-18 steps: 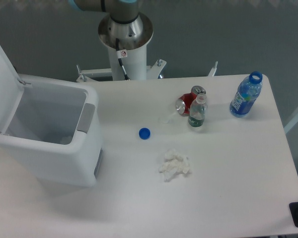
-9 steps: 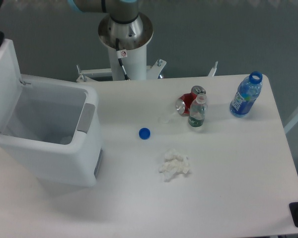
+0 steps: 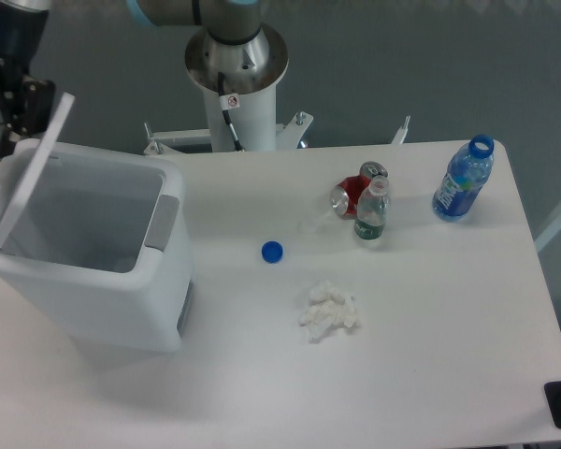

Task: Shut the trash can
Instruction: 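Push the raised lid forward and down onto the trash can, then press the gripper down on the closed lid, then lift slightly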

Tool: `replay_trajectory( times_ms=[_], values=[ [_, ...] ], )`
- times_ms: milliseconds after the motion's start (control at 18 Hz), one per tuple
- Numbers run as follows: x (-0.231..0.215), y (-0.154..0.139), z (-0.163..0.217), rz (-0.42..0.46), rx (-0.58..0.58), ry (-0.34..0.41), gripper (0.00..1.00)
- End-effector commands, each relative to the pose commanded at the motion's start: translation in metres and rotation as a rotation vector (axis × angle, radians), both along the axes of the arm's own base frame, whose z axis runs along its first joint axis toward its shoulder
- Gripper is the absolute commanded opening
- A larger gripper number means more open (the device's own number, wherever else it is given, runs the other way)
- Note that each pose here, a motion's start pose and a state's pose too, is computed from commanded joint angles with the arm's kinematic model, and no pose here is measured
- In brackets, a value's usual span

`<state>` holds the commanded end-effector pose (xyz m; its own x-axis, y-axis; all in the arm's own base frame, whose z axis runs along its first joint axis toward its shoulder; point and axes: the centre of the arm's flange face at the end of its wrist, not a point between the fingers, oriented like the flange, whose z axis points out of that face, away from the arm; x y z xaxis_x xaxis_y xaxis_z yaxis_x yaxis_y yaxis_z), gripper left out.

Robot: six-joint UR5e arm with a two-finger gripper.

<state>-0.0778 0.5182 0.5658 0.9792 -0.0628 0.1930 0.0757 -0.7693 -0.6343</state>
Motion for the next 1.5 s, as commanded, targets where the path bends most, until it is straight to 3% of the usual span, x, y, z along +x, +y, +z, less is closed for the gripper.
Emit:
replay_trajectory(
  times_ms=[1000,1500],
  values=[
    [-0.066,-0.011,-0.027,0.107,-0.058,0.055,1.0],
    [-0.072,-0.014,-0.043,0.13,-0.103,0.068,1.0]
  ],
)
